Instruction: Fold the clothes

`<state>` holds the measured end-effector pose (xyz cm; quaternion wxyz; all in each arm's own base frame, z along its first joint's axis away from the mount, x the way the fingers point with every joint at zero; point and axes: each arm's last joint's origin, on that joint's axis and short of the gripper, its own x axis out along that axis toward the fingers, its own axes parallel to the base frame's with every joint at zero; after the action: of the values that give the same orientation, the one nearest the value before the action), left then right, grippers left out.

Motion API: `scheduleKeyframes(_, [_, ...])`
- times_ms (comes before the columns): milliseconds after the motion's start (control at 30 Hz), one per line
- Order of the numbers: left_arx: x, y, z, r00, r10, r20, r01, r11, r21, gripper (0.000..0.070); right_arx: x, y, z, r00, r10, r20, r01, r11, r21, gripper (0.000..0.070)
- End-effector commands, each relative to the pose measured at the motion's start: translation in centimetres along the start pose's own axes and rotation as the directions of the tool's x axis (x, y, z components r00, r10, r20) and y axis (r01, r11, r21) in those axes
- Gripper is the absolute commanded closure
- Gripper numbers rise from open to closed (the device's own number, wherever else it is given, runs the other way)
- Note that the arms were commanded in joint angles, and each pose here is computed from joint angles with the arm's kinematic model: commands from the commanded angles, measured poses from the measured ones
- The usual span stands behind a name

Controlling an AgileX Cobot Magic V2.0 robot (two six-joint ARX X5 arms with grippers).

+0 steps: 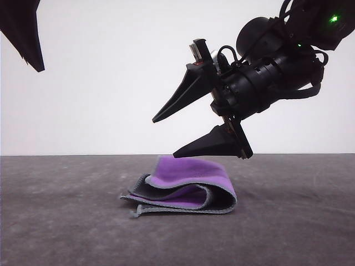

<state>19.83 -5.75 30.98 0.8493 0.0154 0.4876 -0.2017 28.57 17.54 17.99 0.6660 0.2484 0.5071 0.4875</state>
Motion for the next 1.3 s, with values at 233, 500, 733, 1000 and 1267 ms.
scheduleKeyframes(233, [0.0,-0.1,0.2,1.000,-0.003,0.003,0.003,1.000,0.002,0.0000,0.3,-0.2,0.5,1.000,0.007,0.003,-0.007,0.999,-0.033,0.0292])
scheduleKeyframes(500, [0.0,0.0,0.2,1.000,-0.002,0.003,0.002,1.000,0.005,0.0000,-1.3,-0.7,0.8,0.999,-0.021,0.038,0.023,0.998,-0.059,0.0292])
scheduleKeyframes(733, [-0.1,0.2,0.3,1.000,0.004,0.011,-0.004,1.000,0.000,0.0000,-7.0,-0.6,0.8,0.976,-0.168,0.136,0.182,0.979,-0.094,0.0292])
scheduleKeyframes(1000, [-0.4,1.7,0.5,0.998,0.045,0.049,-0.042,0.998,-0.054,0.0000,-14.7,0.1,-1.2,0.855,-0.462,0.236,0.486,0.872,-0.056,0.0292])
scheduleKeyframes(1267, [-0.5,2.2,0.5,0.997,0.059,0.052,-0.055,0.996,-0.077,0.0000,-17.9,0.6,-2.2,0.788,-0.536,0.303,0.568,0.823,-0.020,0.0314])
